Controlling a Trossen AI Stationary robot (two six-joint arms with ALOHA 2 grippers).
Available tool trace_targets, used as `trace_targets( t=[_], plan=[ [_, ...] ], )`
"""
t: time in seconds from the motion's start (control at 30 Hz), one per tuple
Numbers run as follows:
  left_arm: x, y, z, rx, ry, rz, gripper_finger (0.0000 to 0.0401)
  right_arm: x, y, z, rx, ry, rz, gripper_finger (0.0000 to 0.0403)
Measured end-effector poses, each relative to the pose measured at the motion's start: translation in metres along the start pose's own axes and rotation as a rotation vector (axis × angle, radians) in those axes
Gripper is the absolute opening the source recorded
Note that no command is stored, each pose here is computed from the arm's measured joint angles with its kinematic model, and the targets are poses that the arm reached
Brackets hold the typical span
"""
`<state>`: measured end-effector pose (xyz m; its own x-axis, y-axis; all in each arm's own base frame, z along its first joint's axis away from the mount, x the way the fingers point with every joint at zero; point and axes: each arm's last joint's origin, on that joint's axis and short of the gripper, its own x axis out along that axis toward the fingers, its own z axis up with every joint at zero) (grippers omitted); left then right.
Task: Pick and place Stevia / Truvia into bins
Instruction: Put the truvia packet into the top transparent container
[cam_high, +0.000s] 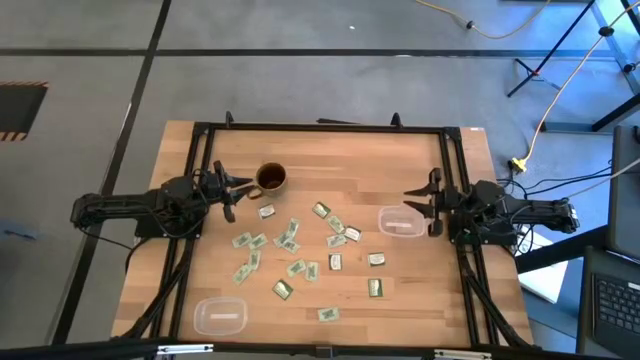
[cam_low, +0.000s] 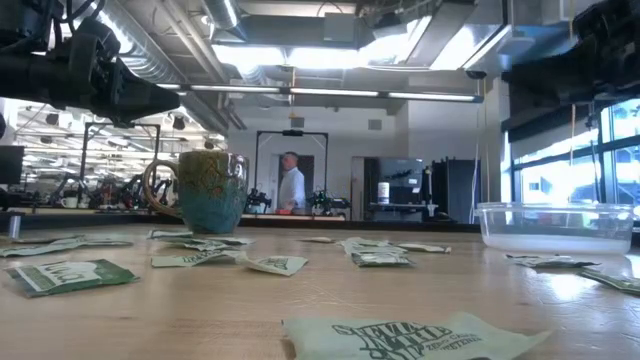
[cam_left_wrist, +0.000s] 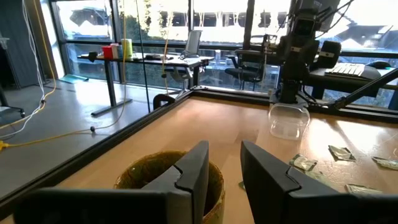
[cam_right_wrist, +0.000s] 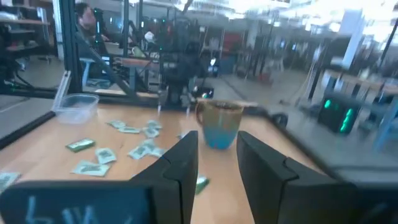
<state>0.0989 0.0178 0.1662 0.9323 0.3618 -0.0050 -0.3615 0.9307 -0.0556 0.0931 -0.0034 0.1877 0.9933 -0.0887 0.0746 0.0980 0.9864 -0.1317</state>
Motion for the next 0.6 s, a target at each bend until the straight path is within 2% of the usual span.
trace_targets(
  t=[0.3,0.47,0.6],
  plan=[
    [0.0,0.0,0.0,0.0,0.0,0.0,0.0088,0.008,-0.006,0.054,-0.143,-0.185,-0.021,0.0115],
    [0.0,0.0,0.0,0.0,0.0,0.0,0.0088,0.032,-0.007,0.084,-0.175,-0.115,0.053,0.0115],
    [0.0,0.0,0.0,0.0,0.0,0.0,0.0088,0.068,0.0,0.106,-0.219,0.022,0.188,0.0115]
  ],
)
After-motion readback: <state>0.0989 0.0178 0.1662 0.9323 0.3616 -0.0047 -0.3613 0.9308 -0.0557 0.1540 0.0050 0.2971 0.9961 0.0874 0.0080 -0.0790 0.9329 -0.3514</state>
